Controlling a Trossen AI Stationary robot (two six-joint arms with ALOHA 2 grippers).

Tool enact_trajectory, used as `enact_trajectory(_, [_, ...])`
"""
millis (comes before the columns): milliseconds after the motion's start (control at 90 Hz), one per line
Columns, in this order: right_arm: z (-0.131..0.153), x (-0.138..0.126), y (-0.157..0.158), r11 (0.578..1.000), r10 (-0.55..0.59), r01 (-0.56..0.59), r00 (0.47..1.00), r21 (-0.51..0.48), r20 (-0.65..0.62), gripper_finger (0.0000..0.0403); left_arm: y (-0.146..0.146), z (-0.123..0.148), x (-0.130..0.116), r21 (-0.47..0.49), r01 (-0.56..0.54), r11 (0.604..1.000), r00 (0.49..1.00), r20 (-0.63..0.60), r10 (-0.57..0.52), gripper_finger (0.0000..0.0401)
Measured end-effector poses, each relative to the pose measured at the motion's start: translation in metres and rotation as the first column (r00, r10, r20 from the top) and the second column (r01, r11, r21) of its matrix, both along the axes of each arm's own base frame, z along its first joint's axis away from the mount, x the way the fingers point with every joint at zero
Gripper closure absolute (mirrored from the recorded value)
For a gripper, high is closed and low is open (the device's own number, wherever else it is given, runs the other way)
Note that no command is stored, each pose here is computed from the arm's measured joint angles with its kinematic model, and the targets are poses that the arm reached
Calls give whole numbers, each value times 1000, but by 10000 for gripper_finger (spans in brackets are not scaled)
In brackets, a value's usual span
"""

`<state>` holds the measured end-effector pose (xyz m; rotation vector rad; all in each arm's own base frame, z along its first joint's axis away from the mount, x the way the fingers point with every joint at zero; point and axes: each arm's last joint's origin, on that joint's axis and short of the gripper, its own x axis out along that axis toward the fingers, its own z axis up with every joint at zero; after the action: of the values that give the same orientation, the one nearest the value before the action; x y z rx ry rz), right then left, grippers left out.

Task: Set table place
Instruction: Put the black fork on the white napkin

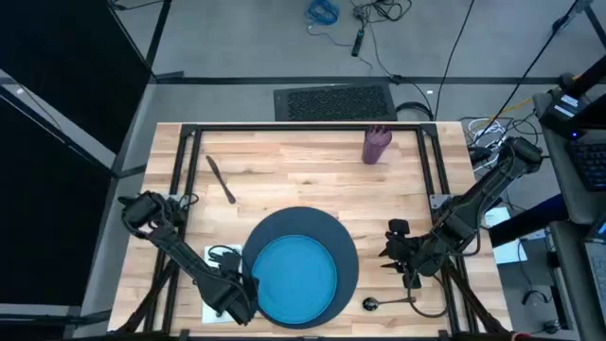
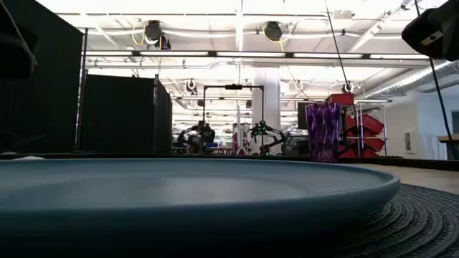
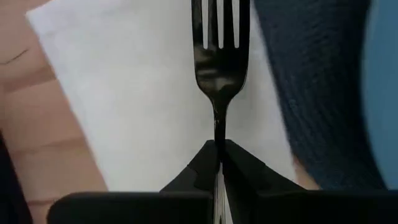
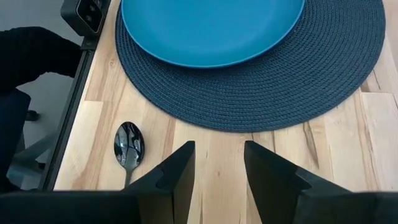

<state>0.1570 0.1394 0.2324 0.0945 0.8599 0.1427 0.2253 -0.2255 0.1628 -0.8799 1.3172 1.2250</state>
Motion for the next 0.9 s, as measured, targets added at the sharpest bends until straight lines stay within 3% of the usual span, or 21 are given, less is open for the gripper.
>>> enact_trajectory(156, [0,0,0,1000,0,0,1000,0,0,277,-1,1,-4,11,-84,996,996,-25,84,401])
enact_trajectory(900, [0,0,0,1000,3,-3,1000,-4,-1,277,-3,-17,1,19,-140,990,987,-75,141,401])
